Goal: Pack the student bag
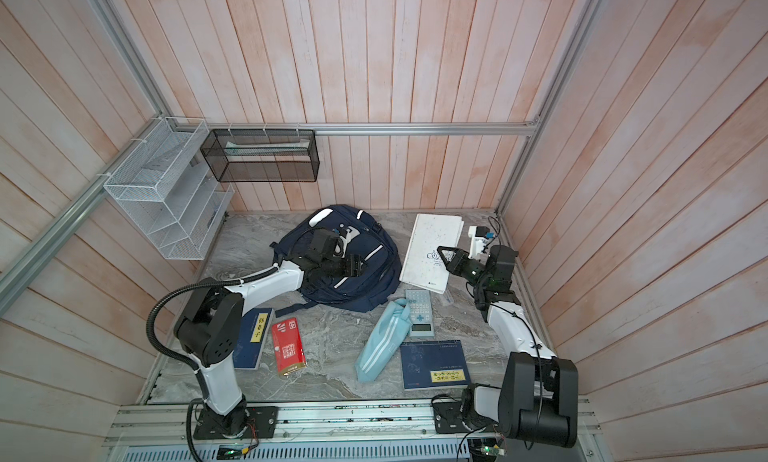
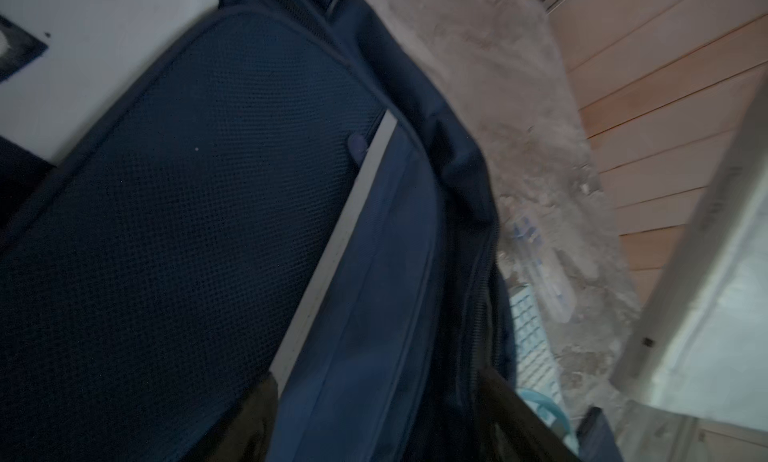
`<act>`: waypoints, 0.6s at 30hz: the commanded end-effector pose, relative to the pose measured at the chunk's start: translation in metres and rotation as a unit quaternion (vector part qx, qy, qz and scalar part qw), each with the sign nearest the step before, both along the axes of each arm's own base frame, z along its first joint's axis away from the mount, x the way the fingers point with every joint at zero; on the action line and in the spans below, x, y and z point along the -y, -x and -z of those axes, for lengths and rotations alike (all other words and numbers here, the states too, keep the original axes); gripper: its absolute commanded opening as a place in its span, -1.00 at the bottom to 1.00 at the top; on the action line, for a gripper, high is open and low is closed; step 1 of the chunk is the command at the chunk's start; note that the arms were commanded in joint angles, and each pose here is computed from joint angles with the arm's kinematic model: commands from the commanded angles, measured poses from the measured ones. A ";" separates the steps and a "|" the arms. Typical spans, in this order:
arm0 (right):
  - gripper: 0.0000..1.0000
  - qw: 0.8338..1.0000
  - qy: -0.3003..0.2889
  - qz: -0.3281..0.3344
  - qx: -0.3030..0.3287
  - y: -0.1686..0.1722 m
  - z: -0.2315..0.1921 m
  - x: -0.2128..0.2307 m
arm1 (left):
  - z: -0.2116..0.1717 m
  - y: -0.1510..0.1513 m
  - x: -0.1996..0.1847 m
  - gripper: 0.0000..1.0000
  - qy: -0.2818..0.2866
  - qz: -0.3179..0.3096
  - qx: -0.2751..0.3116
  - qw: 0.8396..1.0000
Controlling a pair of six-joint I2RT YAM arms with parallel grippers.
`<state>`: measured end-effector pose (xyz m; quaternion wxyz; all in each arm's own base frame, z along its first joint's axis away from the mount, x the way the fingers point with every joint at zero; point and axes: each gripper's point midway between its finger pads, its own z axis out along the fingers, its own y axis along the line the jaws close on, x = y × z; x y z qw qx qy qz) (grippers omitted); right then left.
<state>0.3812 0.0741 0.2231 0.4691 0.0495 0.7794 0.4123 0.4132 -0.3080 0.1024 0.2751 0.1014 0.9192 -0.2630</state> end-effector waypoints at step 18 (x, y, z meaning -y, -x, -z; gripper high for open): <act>-1.00 1.000 0.004 -0.014 -0.004 0.005 0.013 -0.009 | 0.037 -0.016 0.018 -1.00 -0.246 0.042 0.047 0.967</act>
